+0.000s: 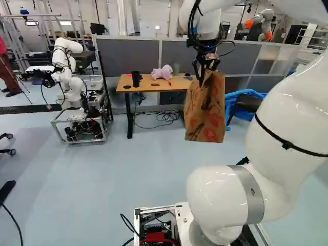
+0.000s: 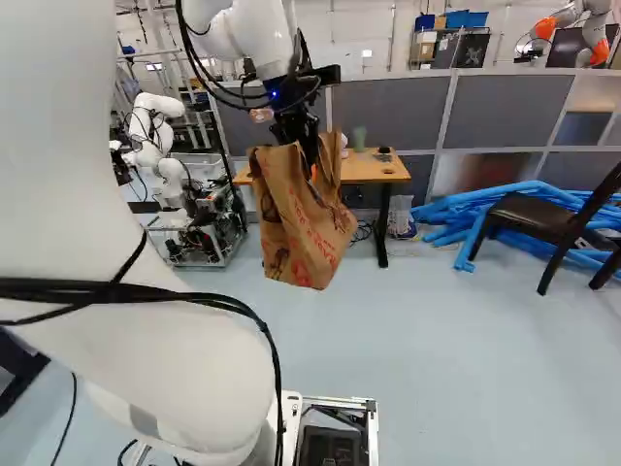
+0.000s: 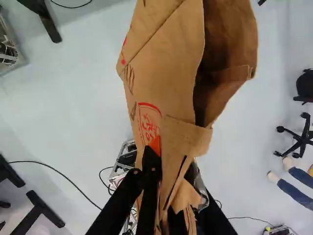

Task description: Pick up the bag on the ground and place it on the table

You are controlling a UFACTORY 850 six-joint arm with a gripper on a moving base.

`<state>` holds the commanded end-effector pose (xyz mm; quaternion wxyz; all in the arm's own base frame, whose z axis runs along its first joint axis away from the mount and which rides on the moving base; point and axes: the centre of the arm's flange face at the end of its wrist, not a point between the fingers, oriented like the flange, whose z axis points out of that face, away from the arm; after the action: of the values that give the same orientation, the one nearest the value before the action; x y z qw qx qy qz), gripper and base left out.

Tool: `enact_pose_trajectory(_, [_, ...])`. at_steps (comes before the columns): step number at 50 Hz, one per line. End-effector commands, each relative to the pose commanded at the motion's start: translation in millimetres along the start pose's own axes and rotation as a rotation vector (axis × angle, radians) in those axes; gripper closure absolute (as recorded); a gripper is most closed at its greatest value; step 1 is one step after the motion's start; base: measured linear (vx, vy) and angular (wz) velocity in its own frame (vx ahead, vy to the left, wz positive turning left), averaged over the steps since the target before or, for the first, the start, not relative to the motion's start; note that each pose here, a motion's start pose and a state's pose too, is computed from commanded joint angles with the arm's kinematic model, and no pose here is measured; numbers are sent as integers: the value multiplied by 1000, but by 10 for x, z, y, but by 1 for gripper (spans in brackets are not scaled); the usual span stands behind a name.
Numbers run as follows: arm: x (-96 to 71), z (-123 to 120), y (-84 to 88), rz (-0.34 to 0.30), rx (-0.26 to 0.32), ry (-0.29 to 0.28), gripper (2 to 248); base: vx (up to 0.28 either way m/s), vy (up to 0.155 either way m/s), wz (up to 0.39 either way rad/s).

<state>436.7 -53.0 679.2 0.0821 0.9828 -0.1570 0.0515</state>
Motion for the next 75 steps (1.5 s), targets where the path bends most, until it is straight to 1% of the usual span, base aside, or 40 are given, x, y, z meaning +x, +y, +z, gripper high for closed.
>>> enact_pose_trajectory(39, [213,-560,10,13,13,67,229,0,0,0])
enact_pose_trajectory(49, [269,-589,-4,13,14,72,229,0,0,0])
enact_pose_trajectory(75, [269,-589,-4,13,14,72,229,41,10,44])
